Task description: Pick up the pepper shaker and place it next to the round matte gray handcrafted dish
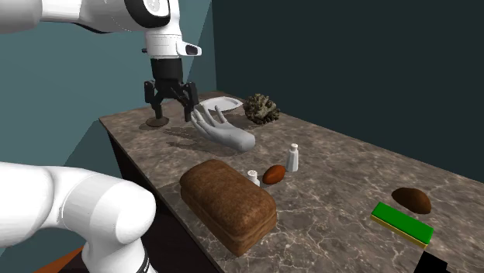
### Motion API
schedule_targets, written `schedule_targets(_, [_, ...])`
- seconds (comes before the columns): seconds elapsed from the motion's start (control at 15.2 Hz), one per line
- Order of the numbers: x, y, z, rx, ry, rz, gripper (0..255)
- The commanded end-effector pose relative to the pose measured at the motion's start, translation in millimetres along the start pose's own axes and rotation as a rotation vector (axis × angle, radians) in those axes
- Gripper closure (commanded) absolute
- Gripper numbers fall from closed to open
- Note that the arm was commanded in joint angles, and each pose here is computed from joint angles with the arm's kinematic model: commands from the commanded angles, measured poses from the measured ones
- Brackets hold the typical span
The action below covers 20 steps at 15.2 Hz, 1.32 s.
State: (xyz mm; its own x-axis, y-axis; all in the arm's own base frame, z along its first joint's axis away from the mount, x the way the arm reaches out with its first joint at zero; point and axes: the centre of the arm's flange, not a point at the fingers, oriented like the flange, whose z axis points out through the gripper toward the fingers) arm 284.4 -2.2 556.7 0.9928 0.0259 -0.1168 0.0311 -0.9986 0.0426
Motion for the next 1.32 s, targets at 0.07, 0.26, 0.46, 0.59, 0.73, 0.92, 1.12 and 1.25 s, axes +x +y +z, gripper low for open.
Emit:
schedule_targets(0.07, [7, 9, 5, -0.002, 0.004, -0.003, 0])
schedule_targets(0.26, [29, 36, 20, -0.007, 0.017, -0.01, 0])
schedule_targets(0.46, [51, 63, 35, -0.012, 0.029, -0.018, 0])
schedule_targets(0.59, [66, 81, 45, -0.016, 0.037, -0.023, 0])
schedule_targets(0.73, [81, 99, 54, -0.019, 0.046, -0.028, 0])
schedule_targets(0.92, [104, 126, 68, -0.025, 0.058, -0.035, 0])
schedule_targets(1.12, [127, 153, 82, -0.03, 0.07, -0.043, 0])
schedule_targets(1.25, [142, 171, 90, -0.034, 0.079, -0.048, 0])
